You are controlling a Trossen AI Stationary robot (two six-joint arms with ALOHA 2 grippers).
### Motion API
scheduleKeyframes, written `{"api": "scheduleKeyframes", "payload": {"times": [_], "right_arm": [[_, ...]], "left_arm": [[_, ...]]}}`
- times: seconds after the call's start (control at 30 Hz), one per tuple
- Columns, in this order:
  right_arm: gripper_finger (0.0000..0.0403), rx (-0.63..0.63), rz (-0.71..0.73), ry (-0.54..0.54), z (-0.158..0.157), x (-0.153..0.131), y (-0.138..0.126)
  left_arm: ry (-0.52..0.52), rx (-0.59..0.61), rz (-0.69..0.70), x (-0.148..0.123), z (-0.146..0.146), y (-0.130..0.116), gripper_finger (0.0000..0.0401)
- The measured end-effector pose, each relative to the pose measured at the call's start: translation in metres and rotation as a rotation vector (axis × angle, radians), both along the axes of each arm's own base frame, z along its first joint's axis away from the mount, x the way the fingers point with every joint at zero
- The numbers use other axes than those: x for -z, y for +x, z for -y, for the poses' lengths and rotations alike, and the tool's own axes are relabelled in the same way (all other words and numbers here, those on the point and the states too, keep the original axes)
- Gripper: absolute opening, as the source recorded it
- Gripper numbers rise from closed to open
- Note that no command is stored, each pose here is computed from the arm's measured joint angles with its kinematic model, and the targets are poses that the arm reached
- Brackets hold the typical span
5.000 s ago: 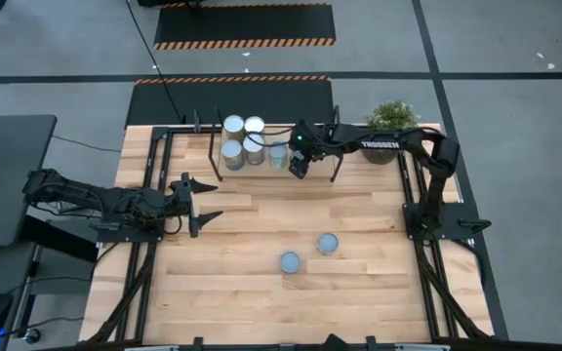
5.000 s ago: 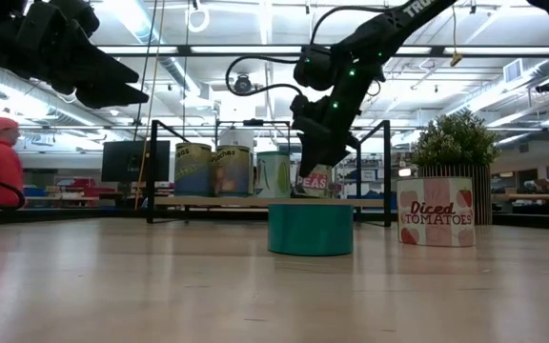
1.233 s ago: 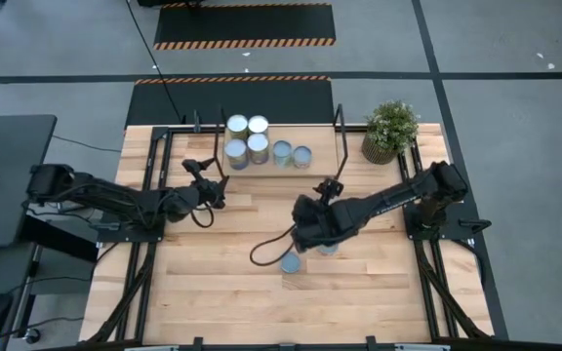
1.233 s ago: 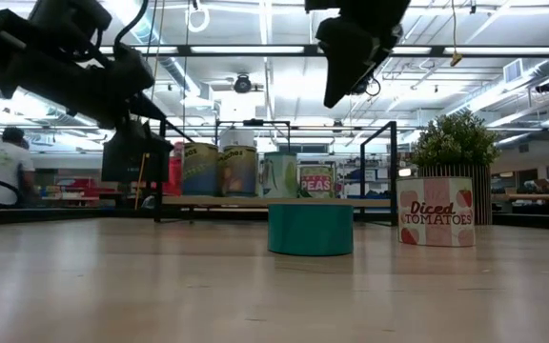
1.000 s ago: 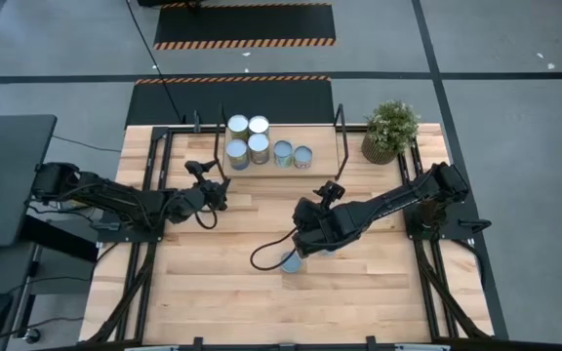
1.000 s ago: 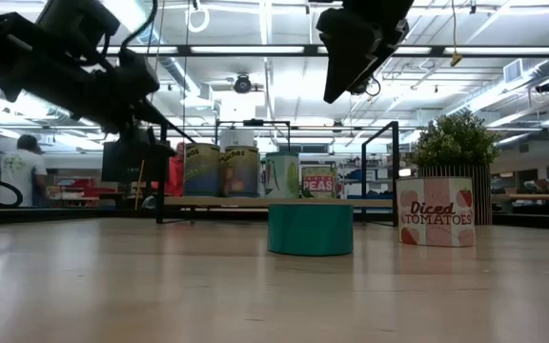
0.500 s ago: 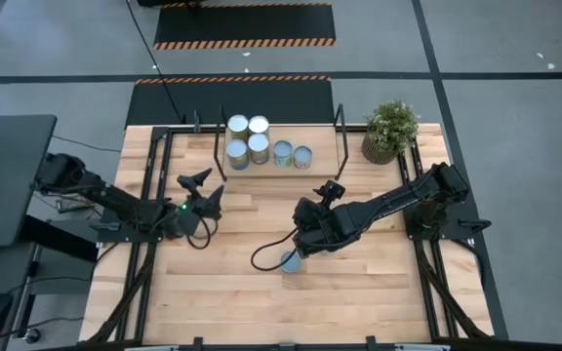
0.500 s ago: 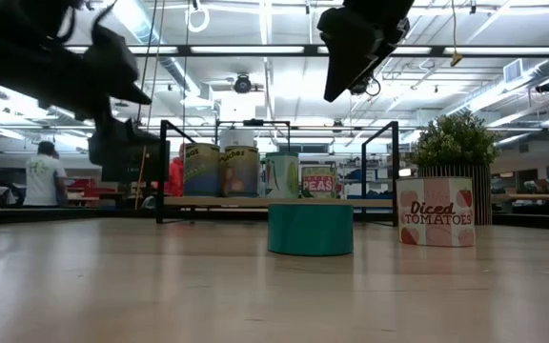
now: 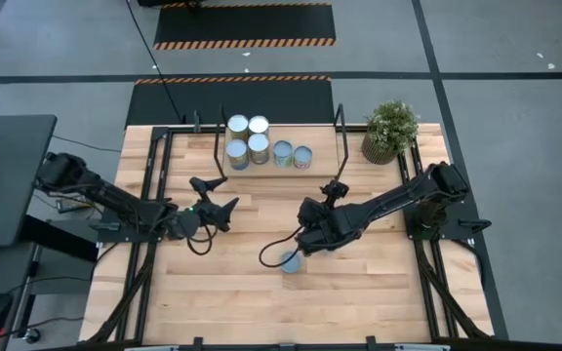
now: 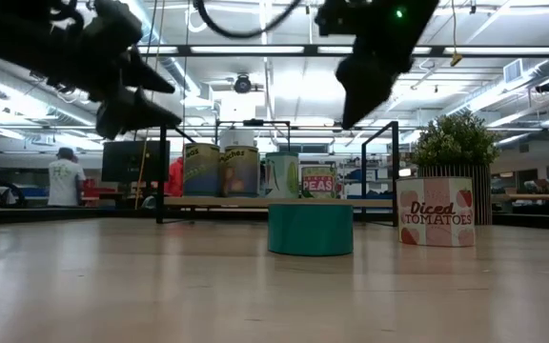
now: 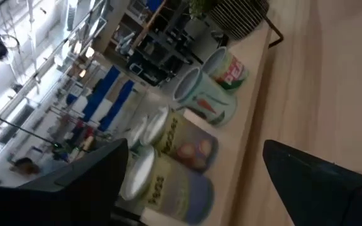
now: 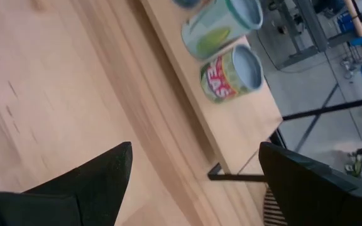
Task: Pick and place cans onto a shelf
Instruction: Adjust the canned peas on the shelf
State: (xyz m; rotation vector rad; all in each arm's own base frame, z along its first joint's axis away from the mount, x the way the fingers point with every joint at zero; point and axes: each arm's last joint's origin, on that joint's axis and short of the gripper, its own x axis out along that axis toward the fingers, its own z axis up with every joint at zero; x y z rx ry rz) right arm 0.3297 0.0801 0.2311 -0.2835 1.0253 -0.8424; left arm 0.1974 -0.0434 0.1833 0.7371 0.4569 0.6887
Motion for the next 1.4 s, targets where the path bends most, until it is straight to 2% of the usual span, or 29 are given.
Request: {"api": "scheduleKeyframes", "payload": {"times": [0.2,0.43,0.67,0.8,1.03,1.4], "right_arm": [[0.0354,0.015,-0.033,-0.003,0.002,0.013,-0.006],[0.0354,-0.017,-0.060,-0.009,0.001,0.024,-0.009],[0.0354,-0.045,-0.038,-0.029,-0.005,0.020,-0.017],[0.0354,-0.053,0.013,-0.040,-0.008,0.009,-0.030],[0.0354,-0.059,0.099,-0.010,-0.011,-0.007,-0.047],[0.0354,-0.070,0.121,-0.024,-0.011,-0.009,-0.047]], "left_arm": [[0.074,-0.055,-0.107,0.000,-0.007,0.024,0.0375],[0.155,-0.165,-0.273,0.011,-0.033,0.053,0.0375],[0.194,-0.227,-0.441,0.013,-0.053,0.076,0.0375],[0.198,-0.264,-0.528,0.015,-0.064,0.081,0.0375],[0.191,-0.314,-0.568,0.015,-0.079,0.080,0.0375],[0.194,-0.371,-0.621,0.016,-0.099,0.077,0.0375]]}}
